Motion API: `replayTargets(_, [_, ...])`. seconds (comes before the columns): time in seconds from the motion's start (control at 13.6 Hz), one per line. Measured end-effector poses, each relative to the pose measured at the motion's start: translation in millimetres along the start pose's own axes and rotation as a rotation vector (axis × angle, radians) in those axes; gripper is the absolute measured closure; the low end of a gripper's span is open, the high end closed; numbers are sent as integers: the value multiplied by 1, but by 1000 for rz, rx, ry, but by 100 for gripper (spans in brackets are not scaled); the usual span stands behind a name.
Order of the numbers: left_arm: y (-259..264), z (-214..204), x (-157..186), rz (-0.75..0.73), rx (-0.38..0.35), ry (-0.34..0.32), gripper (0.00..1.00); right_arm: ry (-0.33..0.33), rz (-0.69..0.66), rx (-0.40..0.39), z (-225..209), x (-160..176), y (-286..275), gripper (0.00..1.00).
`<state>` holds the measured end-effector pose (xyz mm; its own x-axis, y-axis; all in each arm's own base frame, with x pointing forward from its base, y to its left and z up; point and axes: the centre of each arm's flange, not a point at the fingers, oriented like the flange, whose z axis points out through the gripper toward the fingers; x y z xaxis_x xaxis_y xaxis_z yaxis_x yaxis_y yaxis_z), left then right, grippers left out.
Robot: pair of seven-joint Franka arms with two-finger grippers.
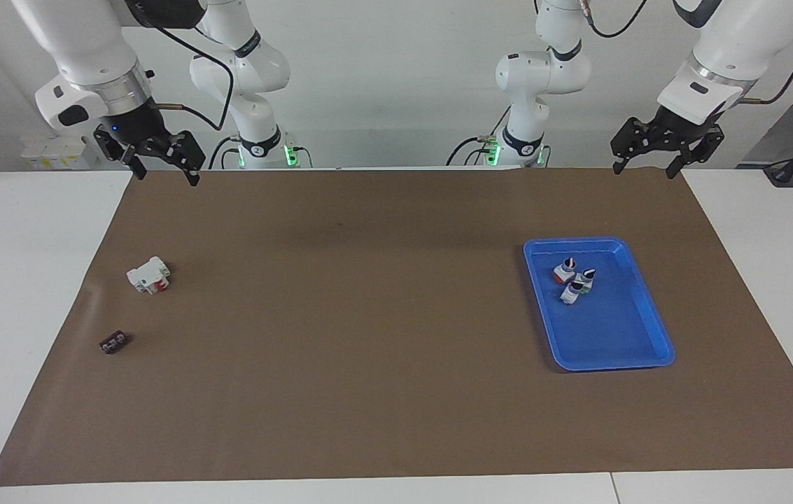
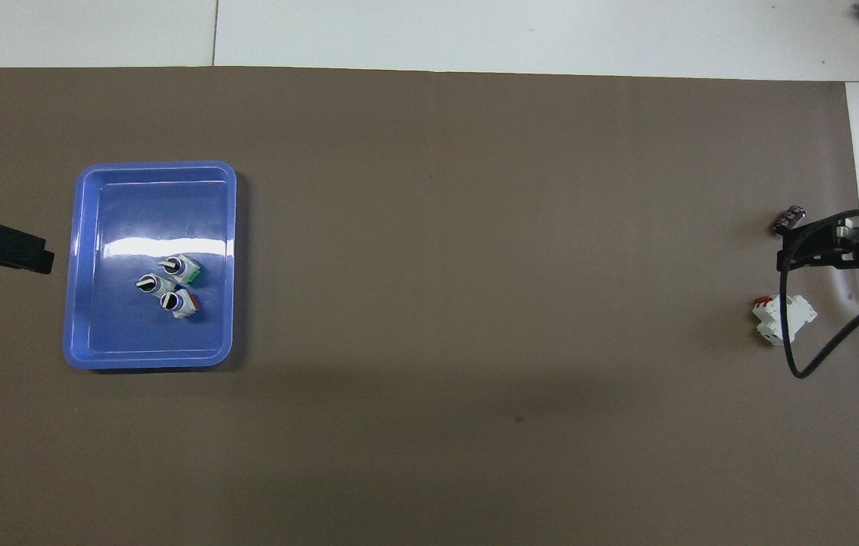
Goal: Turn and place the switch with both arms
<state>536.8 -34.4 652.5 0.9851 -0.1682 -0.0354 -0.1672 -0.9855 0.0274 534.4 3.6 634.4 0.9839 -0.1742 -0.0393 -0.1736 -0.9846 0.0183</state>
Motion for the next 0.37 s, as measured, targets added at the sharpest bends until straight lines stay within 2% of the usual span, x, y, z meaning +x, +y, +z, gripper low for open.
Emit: replayTargets(0.37, [-1,2,-1,-3,-1,-9,0,0,0,0,0,0,0,0])
